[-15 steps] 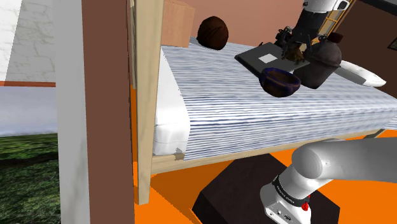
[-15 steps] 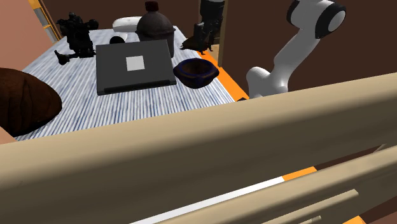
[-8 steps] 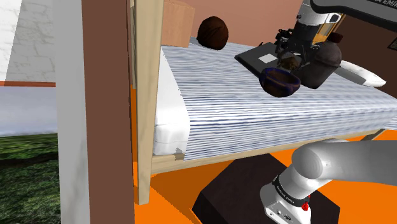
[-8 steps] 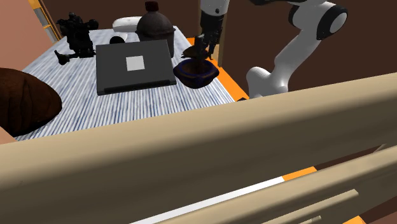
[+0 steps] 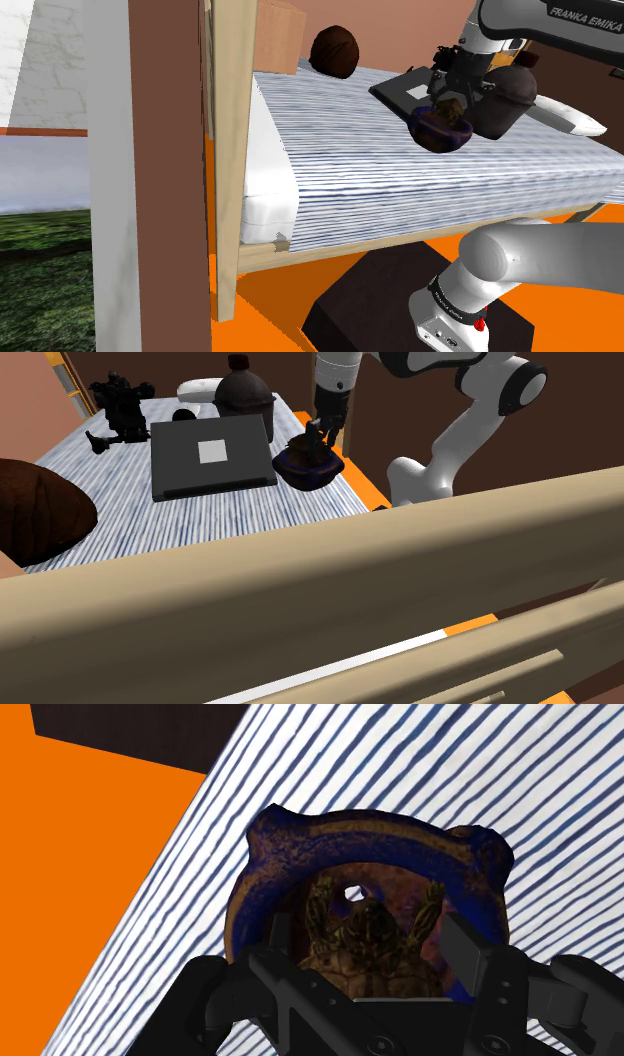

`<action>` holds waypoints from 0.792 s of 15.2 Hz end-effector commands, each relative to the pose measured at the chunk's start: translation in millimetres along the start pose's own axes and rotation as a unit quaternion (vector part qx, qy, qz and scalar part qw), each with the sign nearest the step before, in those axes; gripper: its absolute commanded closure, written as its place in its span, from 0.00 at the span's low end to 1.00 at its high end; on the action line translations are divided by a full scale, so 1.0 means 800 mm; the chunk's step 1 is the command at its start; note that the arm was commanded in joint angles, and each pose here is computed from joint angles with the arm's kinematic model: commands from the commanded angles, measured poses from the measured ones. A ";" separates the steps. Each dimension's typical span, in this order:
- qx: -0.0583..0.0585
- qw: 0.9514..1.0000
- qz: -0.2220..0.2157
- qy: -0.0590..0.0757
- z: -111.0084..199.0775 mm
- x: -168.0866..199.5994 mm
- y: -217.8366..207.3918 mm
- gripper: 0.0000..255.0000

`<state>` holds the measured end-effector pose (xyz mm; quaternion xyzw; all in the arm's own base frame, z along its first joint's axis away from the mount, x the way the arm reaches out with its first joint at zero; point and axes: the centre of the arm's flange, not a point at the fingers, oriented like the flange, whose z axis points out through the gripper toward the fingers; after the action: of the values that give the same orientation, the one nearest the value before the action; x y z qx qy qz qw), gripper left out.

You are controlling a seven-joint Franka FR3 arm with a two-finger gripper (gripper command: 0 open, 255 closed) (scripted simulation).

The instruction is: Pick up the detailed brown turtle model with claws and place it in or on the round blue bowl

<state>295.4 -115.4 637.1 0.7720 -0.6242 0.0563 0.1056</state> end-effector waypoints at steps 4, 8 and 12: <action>0.000 1.000 0.000 0.000 0.000 0.000 0.000 1.00; 0.000 1.000 0.000 0.000 0.000 0.000 0.000 0.00; 0.000 1.000 0.000 0.000 -0.033 0.000 0.000 0.00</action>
<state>295.9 -113.1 653.1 0.7720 -0.6242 0.0567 0.1056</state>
